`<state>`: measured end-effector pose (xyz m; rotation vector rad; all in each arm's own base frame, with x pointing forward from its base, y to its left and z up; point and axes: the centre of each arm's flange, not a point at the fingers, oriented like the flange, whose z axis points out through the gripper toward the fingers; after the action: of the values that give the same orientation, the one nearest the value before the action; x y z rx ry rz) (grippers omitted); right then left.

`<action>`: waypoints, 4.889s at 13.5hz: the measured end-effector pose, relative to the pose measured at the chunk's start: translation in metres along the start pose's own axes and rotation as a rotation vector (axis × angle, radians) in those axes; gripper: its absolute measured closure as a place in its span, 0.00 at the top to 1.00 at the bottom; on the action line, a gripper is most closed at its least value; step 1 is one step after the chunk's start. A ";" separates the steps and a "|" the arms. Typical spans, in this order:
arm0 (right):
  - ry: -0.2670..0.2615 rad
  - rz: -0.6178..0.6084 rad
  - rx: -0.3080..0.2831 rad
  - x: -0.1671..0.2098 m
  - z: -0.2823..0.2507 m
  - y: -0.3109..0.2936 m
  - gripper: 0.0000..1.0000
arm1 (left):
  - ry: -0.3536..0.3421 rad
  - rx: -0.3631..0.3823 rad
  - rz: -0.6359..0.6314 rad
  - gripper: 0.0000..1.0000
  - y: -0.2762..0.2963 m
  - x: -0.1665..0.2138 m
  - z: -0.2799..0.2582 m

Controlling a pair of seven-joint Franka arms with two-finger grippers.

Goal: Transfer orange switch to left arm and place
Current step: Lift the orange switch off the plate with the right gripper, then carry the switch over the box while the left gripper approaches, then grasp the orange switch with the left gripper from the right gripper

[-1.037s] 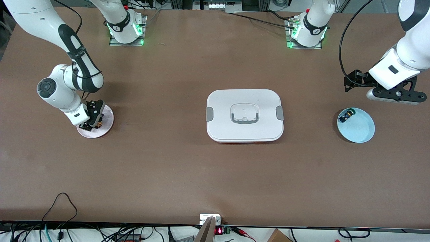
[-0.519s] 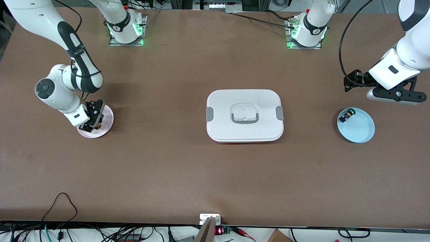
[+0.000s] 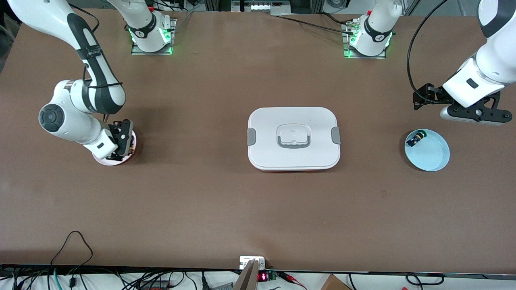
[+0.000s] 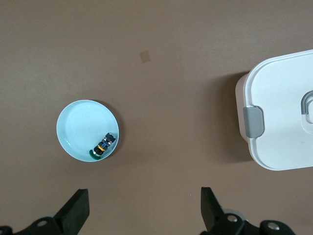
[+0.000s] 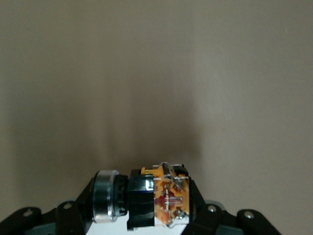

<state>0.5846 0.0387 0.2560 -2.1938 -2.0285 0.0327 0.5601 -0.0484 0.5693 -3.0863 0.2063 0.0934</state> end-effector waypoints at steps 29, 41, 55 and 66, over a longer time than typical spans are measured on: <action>1.276 0.316 0.358 0.463 -0.115 -0.096 0.73 | -0.163 -1.067 -0.065 1.00 0.055 0.011 0.038; 1.312 0.330 0.339 0.472 -0.123 -0.090 0.73 | -0.159 -1.461 -0.401 1.00 0.130 0.006 0.121; 1.320 0.328 0.333 0.472 -0.127 -0.087 0.73 | -0.169 -1.656 -0.551 0.97 0.166 0.002 0.146; 1.318 0.331 0.333 0.472 -0.124 -0.086 0.73 | -0.154 -1.691 -0.566 0.47 0.166 0.007 0.155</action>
<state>0.5538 0.5016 0.4308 -1.5384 -0.8369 -0.7482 0.5353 -0.2061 0.4073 -4.3779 -1.5250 0.8637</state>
